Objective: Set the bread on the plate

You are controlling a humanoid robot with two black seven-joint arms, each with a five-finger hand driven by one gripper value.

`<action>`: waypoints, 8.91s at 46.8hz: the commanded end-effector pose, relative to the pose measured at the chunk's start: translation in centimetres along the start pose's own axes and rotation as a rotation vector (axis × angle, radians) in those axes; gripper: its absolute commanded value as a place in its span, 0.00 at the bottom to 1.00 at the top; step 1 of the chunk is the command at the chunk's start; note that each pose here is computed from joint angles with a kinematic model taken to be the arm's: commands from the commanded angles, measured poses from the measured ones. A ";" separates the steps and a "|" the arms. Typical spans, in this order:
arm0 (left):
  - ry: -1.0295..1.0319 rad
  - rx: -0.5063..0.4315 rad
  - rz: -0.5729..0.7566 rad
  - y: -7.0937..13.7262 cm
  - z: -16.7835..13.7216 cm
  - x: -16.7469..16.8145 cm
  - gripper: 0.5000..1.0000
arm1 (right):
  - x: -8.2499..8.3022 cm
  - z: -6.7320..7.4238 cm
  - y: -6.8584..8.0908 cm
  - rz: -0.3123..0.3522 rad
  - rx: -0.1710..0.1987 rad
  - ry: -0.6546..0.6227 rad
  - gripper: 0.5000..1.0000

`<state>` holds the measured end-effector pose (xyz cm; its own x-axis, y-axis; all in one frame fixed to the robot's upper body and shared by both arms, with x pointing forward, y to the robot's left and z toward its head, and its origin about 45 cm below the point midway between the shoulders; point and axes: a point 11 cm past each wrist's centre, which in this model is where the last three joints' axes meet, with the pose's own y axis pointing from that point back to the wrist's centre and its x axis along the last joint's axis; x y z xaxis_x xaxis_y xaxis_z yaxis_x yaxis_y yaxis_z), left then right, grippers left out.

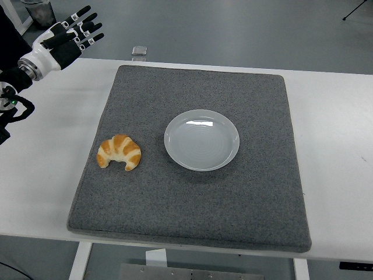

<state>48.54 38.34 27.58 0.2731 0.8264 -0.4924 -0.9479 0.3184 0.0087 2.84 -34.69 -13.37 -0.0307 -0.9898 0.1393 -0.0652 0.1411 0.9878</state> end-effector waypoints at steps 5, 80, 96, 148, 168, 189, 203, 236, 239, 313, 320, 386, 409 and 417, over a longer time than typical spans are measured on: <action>0.003 0.003 -0.005 -0.2 -0.3 -0.2 1.00 | 0.0 0.0 0.0 0.000 0.000 0.000 0.90; -0.686 0.131 -0.159 3.1 10.0 -4.1 0.99 | 0.0 0.0 0.0 0.000 0.000 -0.001 0.90; -0.941 0.156 -0.300 4.6 9.8 -6.8 0.99 | 0.0 0.0 0.0 0.000 0.000 0.000 0.90; -1.507 0.107 -0.432 10.2 -4.6 -7.5 0.99 | 0.0 0.0 0.0 0.000 0.000 0.000 0.90; -1.545 0.091 -0.484 10.6 -9.7 -8.1 0.99 | 0.0 0.0 0.0 0.000 0.000 0.000 0.90; -1.587 0.129 -0.501 10.7 -10.9 -7.1 0.99 | 0.0 0.0 0.0 0.000 0.000 -0.001 0.90; -1.596 0.148 -0.498 10.8 -11.1 -6.6 0.98 | 0.0 0.0 0.0 0.000 0.000 0.000 0.90; -1.593 0.177 -0.518 11.3 -12.0 -6.3 0.69 | 0.0 0.0 0.0 0.000 0.000 0.000 0.90; -1.593 0.177 -0.518 11.3 -12.0 -6.3 0.65 | 0.0 0.0 0.0 0.000 0.000 0.000 0.90; -1.782 -0.113 -0.517 7.3 2.2 -10.6 0.00 | 0.0 0.0 0.0 0.000 0.000 -0.001 0.90; -1.796 -0.139 -0.500 5.9 6.4 -12.2 0.00 | 0.0 0.0 0.0 0.000 0.000 0.000 0.90; -1.761 -0.143 -0.836 1.2 -5.5 -19.1 0.00 | 0.0 0.0 0.0 0.001 0.000 -0.001 0.90; -1.704 -0.088 -0.800 0.5 -12.8 -17.0 0.00 | 0.0 0.0 0.0 0.000 0.000 0.000 0.91; -1.702 -0.064 -0.814 0.3 -15.0 -16.9 0.00 | 0.0 0.0 0.0 0.001 0.000 -0.001 0.91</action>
<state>41.22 17.70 23.45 0.4028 0.0379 0.9145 -0.5152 0.8353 0.1923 2.83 -34.68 -13.37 -0.0307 -0.9898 0.1389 -0.0650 0.1407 0.9879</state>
